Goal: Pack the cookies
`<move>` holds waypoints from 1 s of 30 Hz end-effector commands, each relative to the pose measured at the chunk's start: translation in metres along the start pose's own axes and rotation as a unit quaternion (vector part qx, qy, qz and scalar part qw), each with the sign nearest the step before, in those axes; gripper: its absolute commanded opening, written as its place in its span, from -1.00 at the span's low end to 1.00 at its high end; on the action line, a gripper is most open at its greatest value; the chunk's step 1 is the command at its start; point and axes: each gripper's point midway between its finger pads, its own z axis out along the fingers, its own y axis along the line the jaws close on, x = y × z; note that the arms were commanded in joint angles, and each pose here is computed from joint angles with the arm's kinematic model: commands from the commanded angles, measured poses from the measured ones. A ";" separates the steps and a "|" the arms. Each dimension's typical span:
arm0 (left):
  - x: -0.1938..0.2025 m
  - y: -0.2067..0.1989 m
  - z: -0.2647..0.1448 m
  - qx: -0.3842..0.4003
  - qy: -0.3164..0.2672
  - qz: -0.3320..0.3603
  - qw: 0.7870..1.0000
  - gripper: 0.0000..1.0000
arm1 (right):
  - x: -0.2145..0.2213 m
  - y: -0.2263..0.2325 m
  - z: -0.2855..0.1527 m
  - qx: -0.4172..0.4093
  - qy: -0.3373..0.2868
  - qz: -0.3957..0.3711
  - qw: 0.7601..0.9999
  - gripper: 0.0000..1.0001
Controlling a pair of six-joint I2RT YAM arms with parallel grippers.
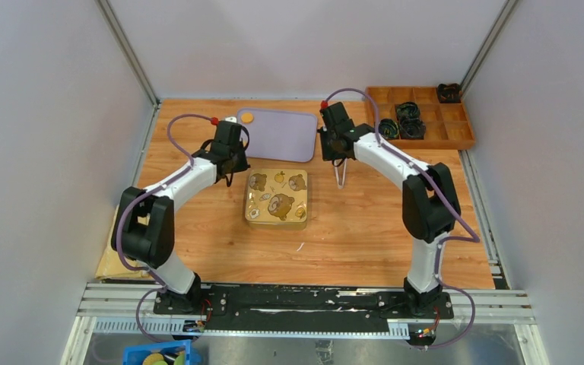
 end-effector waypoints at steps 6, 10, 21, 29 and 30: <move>0.021 -0.014 0.027 0.046 0.016 -0.011 0.999 -0.77 | -0.009 0.045 0.042 -0.072 0.027 -0.008 0.997 -1.00; 0.022 -0.022 0.039 0.063 0.021 -0.009 0.998 -0.81 | -0.011 0.062 0.051 -0.099 0.031 -0.007 0.995 -1.00; 0.046 -0.035 0.034 0.110 0.047 -0.014 0.993 -0.88 | 0.040 0.109 0.052 -0.162 0.091 -0.026 0.982 -1.00; 0.064 -0.043 0.011 0.122 0.062 -0.003 0.991 -0.90 | 0.085 0.109 0.031 -0.170 0.123 -0.022 0.977 -1.00; 0.067 -0.046 0.007 0.126 0.062 -0.003 0.990 -0.91 | 0.085 0.108 0.029 -0.170 0.121 -0.022 0.978 -1.00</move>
